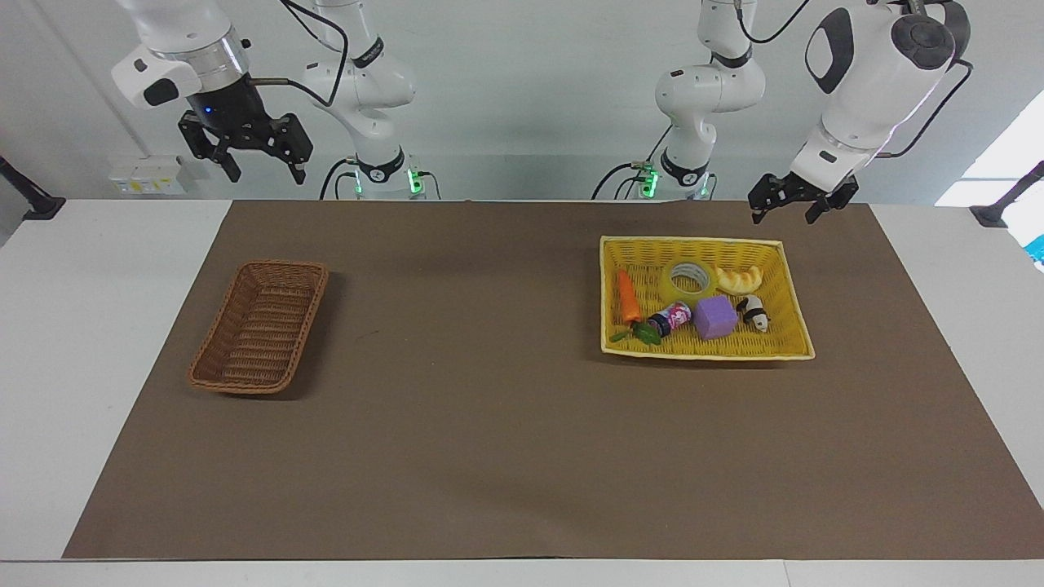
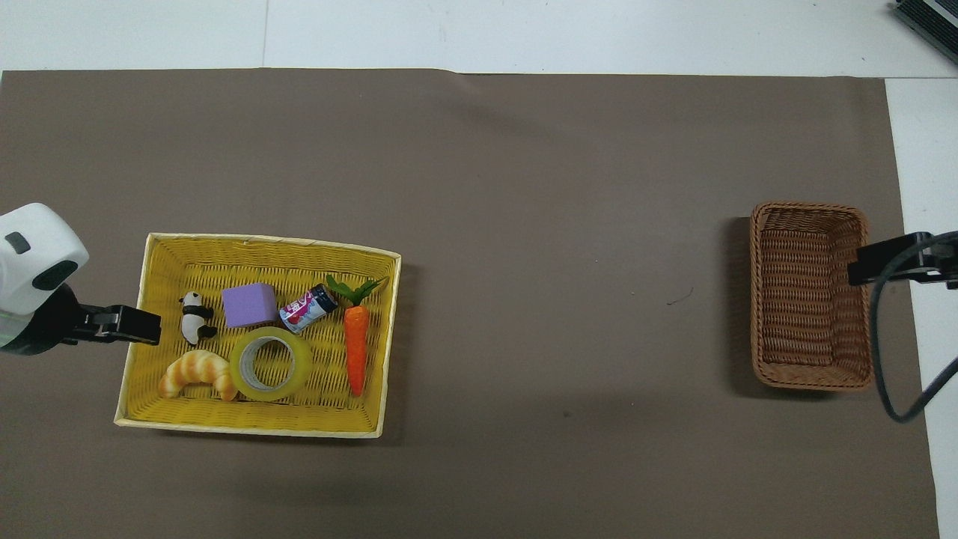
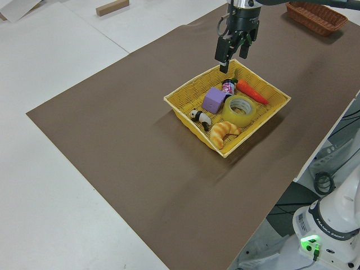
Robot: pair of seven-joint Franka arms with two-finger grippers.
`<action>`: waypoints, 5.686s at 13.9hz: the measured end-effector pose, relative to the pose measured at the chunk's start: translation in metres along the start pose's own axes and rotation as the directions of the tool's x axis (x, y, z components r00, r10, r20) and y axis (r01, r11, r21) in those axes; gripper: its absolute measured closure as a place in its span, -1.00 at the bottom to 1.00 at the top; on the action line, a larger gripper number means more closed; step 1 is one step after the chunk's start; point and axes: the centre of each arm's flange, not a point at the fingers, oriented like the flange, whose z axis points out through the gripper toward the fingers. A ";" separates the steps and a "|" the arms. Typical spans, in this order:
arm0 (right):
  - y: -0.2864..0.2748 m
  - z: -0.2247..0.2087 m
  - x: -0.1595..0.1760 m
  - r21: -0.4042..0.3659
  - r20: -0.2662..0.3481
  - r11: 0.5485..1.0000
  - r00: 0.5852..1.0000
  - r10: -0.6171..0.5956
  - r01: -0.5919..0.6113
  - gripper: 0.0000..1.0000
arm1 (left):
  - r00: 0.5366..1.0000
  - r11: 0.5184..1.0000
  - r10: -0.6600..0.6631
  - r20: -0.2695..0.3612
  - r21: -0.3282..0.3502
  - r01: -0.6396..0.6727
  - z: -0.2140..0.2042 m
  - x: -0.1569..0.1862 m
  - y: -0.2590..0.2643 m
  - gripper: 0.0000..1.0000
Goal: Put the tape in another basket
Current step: 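Move the left gripper into the yellow basket toward the tape roll, then grasp the yellow tape roll by its rim with the left gripper, then lift the tape with the left gripper while the right gripper approaches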
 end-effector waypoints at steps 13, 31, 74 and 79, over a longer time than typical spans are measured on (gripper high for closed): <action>0.000 0.000 0.000 0.000 0.000 1.000 1.000 0.000 0.000 -1.00 | 1.000 0.999 -0.003 -0.001 -0.034 0.003 0.076 -0.013 0.010 -1.00; 0.000 0.000 0.000 0.000 0.000 1.000 1.000 0.000 0.000 -1.00 | 0.993 0.993 -0.110 -0.031 -0.048 0.108 0.228 -0.017 0.055 -0.88; -0.074 0.046 0.010 0.275 -0.001 0.958 0.996 -0.085 0.082 -1.00 | 0.973 0.944 -0.230 0.028 -0.236 0.230 -0.026 -0.025 0.201 0.57; -0.109 0.069 0.018 0.520 0.114 0.853 0.993 -0.022 -0.041 -1.00 | 0.976 0.891 -0.204 0.080 -0.397 0.219 -0.037 -0.045 0.260 0.57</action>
